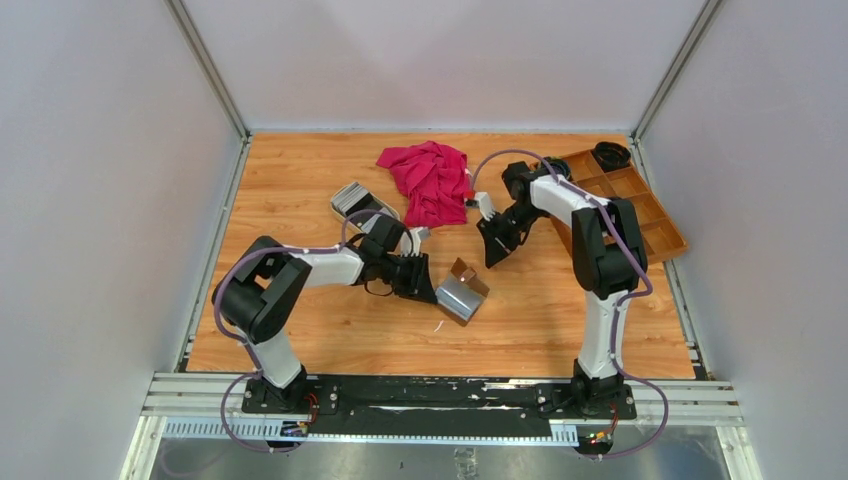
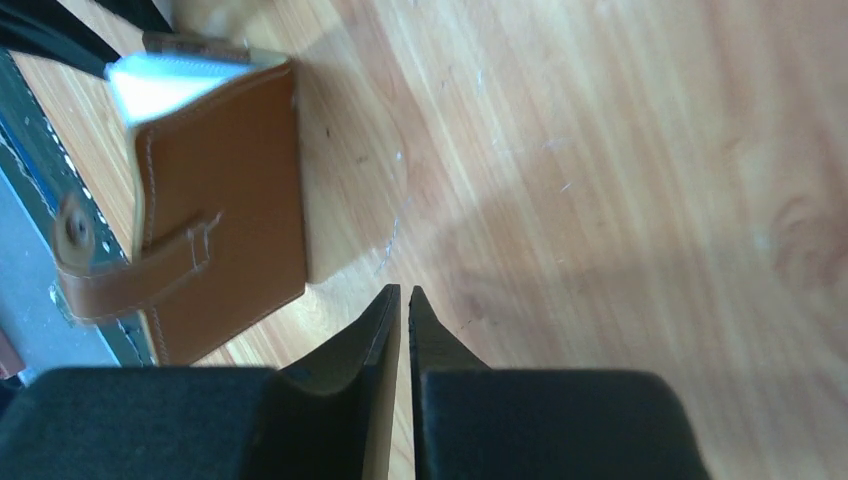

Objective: Put the credit cards into the card holder
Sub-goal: Open the card holder at the center of the board.

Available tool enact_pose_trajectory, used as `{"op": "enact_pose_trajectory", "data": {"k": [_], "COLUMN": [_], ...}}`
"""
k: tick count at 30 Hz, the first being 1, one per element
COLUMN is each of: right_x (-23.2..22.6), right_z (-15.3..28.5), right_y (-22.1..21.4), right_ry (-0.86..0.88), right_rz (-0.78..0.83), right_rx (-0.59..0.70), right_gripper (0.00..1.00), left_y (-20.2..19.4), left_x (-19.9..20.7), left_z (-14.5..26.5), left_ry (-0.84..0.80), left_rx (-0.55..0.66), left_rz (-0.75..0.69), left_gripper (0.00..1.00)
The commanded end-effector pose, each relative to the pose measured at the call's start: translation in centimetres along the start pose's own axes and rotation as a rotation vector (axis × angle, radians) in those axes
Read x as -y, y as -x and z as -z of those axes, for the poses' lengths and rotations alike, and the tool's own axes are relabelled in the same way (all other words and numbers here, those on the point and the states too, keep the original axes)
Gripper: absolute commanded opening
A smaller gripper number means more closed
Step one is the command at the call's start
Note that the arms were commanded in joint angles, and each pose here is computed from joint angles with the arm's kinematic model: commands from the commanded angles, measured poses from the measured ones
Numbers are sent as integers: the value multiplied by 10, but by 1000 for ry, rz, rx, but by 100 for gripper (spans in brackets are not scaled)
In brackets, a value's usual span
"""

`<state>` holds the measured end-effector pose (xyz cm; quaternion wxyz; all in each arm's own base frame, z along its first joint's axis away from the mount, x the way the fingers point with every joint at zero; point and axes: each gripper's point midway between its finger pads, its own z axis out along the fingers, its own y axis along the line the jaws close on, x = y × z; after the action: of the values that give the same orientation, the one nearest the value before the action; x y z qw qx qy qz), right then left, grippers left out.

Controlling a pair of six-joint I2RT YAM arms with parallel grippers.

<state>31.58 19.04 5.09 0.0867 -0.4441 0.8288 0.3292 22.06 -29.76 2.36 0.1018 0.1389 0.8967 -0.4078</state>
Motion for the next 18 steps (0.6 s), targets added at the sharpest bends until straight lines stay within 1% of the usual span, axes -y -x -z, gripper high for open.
{"op": "enact_pose_trajectory", "data": {"k": [1, 8, 12, 15, 16, 18], "right_x": [-7, -28, -36, -38, -38, -38], "right_z": [-1, -1, 3, 5, 7, 12], "right_y": [-22, -36, -36, -35, -35, -32], "right_ry": [-31, -8, 0, -4, -11, -29], "right_rz": [-21, -41, -42, -38, -34, -23], "right_rx": [-47, -30, -16, -9, -5, 2], "right_gripper": [10, 13, 19, 25, 31, 38], "left_y": [9, 15, 14, 18, 19, 21], "left_x": [-7, 3, 9, 20, 24, 34], "left_z": [19, 47, 70, 92, 100, 115], "left_ry": [103, 135, 157, 154, 150, 131], "left_rx": [47, 153, 242, 340, 378, 442], "left_rz": [-50, -108, -144, -183, -197, -222], "left_gripper": [35, 38, 39, 39, 40, 42]}}
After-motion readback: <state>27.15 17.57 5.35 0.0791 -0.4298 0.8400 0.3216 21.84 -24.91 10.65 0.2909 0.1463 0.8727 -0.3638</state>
